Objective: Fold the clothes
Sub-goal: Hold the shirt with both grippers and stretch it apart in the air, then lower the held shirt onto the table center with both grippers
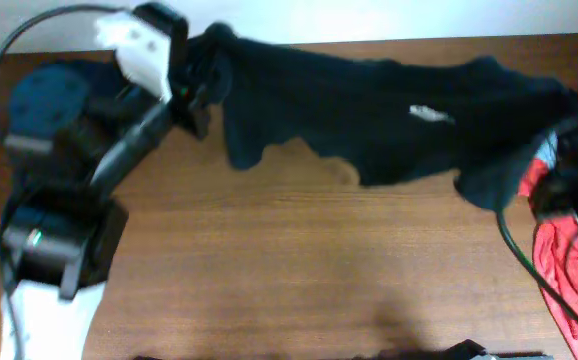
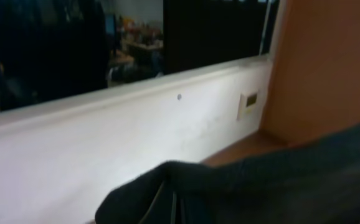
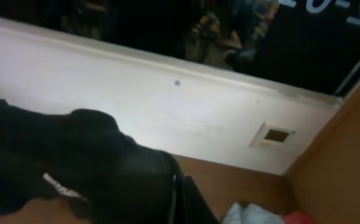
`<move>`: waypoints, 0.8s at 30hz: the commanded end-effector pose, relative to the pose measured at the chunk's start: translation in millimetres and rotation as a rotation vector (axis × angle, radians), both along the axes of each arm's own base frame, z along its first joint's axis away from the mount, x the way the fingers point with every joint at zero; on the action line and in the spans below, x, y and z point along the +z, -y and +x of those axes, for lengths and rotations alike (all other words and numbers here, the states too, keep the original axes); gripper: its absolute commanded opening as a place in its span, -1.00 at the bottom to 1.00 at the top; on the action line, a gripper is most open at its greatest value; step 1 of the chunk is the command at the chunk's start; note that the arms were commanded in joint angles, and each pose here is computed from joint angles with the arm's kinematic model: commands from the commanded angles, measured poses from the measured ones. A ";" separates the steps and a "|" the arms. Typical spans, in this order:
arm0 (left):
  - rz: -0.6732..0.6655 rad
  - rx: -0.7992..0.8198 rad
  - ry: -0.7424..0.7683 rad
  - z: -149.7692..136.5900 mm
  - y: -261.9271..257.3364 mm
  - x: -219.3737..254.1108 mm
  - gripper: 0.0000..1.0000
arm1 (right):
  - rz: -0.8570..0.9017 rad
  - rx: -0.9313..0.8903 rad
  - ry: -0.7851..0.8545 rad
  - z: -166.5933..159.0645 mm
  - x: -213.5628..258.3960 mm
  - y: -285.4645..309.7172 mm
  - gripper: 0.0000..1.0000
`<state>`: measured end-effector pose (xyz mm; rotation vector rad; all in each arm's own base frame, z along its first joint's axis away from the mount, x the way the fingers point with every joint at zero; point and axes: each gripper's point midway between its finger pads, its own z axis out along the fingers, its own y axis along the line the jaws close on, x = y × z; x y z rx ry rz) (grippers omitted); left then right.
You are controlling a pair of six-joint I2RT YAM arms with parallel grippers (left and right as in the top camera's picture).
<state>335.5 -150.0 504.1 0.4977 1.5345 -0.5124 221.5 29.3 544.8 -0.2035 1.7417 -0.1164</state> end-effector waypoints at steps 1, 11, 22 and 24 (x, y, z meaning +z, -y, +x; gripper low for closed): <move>0.003 0.048 -0.026 -10.7 -11.6 -0.4 -0.99 | 0.097 0.066 -0.023 -10.0 -3.4 -10.4 -0.92; 0.045 0.130 -0.240 28.1 -15.8 -61.7 -0.99 | 0.064 0.061 -0.217 28.7 -48.1 -30.4 -0.92; 0.072 0.133 -0.330 168.2 16.0 -174.5 -0.99 | -0.085 -0.170 -0.424 181.6 -137.6 -27.6 -0.92; 0.074 0.133 -0.335 190.5 21.1 -199.8 -0.99 | -0.083 -0.197 -0.461 215.5 -163.8 -22.3 -0.92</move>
